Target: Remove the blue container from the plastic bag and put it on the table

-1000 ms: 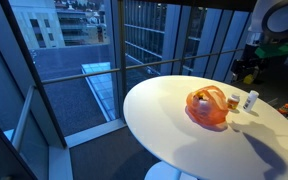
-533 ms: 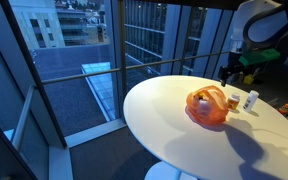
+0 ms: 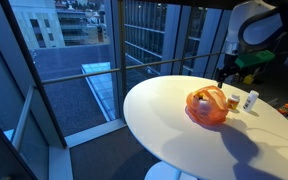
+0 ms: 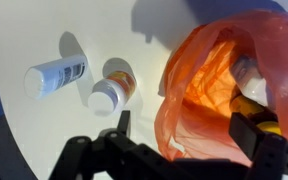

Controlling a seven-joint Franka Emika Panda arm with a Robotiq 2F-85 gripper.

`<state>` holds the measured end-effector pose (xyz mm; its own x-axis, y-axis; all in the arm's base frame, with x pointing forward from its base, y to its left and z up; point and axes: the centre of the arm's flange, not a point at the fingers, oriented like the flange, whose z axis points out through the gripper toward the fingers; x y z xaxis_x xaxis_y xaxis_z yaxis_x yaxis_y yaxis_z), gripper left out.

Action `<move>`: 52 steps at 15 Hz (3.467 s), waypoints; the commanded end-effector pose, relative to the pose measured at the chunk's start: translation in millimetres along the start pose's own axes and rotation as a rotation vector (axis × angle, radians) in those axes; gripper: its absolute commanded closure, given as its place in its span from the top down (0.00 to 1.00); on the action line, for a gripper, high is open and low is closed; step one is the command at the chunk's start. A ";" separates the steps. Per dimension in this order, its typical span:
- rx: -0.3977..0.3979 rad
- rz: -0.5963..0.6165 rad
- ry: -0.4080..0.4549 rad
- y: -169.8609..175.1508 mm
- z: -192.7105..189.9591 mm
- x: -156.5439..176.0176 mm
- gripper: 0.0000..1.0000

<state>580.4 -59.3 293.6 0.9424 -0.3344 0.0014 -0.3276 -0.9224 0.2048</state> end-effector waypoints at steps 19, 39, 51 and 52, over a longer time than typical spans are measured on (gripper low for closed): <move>0.137 -0.117 0.063 -51.4 43.3 5.7 1.00; 0.220 -0.266 -0.008 -78.5 66.0 -11.3 1.00; 0.204 -0.288 0.001 -78.5 62.5 -10.0 0.32; 0.212 -0.291 0.003 -78.2 58.9 -9.9 0.40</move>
<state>589.9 7.2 203.7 0.9964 -0.0757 -0.0393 -0.0758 -0.9971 -0.0002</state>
